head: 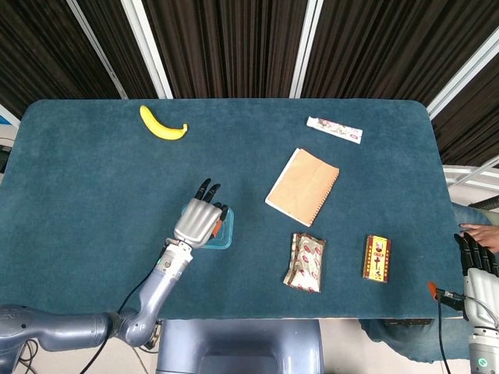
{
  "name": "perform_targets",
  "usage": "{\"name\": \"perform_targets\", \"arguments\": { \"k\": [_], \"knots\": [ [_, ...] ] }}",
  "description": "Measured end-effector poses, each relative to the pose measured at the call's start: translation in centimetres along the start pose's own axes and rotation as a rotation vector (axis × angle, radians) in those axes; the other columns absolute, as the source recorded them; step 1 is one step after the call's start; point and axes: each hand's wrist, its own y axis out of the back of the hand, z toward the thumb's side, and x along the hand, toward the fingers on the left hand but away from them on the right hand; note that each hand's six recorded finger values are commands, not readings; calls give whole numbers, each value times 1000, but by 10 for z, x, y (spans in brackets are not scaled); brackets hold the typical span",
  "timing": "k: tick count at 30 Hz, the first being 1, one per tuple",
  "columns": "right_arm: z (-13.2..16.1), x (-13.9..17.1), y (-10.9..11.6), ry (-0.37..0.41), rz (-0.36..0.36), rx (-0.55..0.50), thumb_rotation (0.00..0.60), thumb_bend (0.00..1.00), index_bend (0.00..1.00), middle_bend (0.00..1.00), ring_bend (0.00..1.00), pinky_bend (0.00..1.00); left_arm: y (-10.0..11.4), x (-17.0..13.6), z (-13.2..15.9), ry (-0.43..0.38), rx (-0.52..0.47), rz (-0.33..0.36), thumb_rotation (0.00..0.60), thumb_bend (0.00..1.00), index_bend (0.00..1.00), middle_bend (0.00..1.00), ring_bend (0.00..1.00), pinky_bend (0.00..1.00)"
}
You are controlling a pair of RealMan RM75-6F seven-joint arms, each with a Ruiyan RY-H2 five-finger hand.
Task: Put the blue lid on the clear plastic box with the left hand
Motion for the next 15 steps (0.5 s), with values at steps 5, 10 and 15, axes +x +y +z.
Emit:
{"name": "perform_targets", "arguments": {
  "k": [5,10,15],
  "knots": [
    [0,0,0,-3,1,0,600,268,44,0,0,0,4,16,-3,2,23,-20,600,555,690,559,89,0],
    [-1,0,0,-6,2,-1,600,268,44,0,0,0,1,24,-6,9,43,-36,600,556,690,559,89,0],
    [-1,0,-1,-8,5,-2,600,268,44,0,0,0,-3,29,-5,7,60,-44,600,556,690,559,89,0]
  ]
}}
